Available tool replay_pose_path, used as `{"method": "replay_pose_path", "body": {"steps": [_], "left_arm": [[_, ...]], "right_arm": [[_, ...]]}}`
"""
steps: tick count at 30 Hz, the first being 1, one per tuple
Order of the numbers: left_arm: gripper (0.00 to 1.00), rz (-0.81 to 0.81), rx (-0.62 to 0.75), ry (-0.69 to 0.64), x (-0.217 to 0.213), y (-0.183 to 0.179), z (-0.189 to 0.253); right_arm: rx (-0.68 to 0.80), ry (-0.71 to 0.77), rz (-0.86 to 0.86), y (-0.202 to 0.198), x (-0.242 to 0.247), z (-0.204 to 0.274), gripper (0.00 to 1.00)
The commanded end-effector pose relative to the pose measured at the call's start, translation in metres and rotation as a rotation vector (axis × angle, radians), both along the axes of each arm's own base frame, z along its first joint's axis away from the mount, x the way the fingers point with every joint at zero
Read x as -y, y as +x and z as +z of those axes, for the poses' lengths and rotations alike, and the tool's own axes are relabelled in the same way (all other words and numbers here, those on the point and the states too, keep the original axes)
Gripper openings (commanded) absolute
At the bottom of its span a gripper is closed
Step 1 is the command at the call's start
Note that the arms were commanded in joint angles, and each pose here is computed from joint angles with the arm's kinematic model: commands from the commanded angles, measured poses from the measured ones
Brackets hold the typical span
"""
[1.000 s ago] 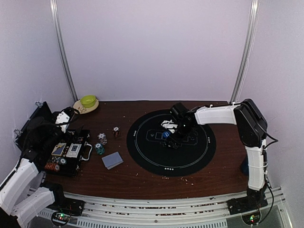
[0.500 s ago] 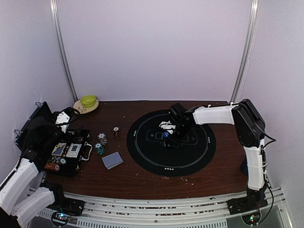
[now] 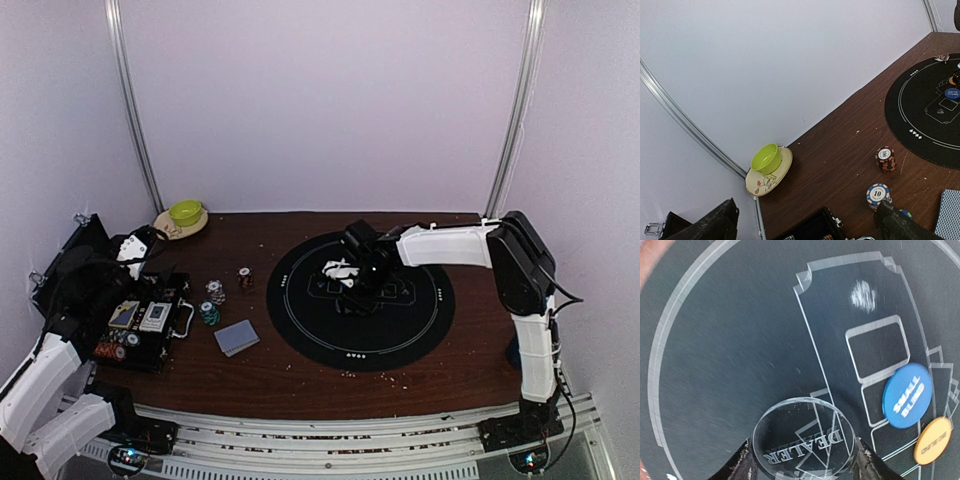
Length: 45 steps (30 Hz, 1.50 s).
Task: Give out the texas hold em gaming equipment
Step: Pick up the dealer button from the poker table mat, then place the dealer button in the dealer area.
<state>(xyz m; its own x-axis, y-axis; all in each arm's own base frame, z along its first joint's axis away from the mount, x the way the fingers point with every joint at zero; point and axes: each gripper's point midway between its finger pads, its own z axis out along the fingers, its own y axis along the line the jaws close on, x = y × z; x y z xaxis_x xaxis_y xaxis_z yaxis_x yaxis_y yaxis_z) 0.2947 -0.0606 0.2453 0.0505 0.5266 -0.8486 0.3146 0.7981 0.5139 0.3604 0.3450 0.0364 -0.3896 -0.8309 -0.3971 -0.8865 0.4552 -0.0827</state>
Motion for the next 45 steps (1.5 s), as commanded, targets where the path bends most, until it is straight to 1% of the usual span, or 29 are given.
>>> {"method": "replay_pose_path", "body": {"steps": [1,5,13,17,20,27,33,41,45], "left_arm": [[0.98,0.009,0.052,0.012,-0.003,0.002,0.009],[0.98,0.008,0.052,0.017,-0.003,0.002,0.009],[0.98,0.0,0.052,0.03,-0.002,0.001,0.007],[0.98,0.0,0.048,0.038,-0.002,0.001,0.005],[0.98,-0.006,0.046,0.039,-0.001,0.001,0.005],[0.98,-0.012,0.045,0.042,0.0,0.001,0.004],[0.98,-0.005,0.052,0.048,-0.001,0.0,0.006],[0.98,-0.011,0.048,0.047,0.0,0.001,0.004],[0.98,-0.012,0.049,0.047,0.0,0.0,0.004]], "right_arm": [[0.118,0.118,0.002,0.016,-0.024,0.068,0.46],[0.127,0.162,0.001,0.029,-0.042,0.079,0.43],[0.134,0.28,-0.042,0.07,-0.093,0.1,0.43],[0.153,0.32,-0.038,0.074,-0.117,0.101,0.42],[0.142,0.331,-0.038,0.074,-0.128,0.092,0.43],[0.11,0.286,-0.08,0.083,-0.133,0.042,0.45],[0.122,0.255,-0.114,0.091,-0.131,0.023,0.45],[0.125,0.236,-0.113,0.09,-0.128,0.023,0.45],[0.128,0.21,-0.113,0.091,-0.124,0.016,0.45]]}}
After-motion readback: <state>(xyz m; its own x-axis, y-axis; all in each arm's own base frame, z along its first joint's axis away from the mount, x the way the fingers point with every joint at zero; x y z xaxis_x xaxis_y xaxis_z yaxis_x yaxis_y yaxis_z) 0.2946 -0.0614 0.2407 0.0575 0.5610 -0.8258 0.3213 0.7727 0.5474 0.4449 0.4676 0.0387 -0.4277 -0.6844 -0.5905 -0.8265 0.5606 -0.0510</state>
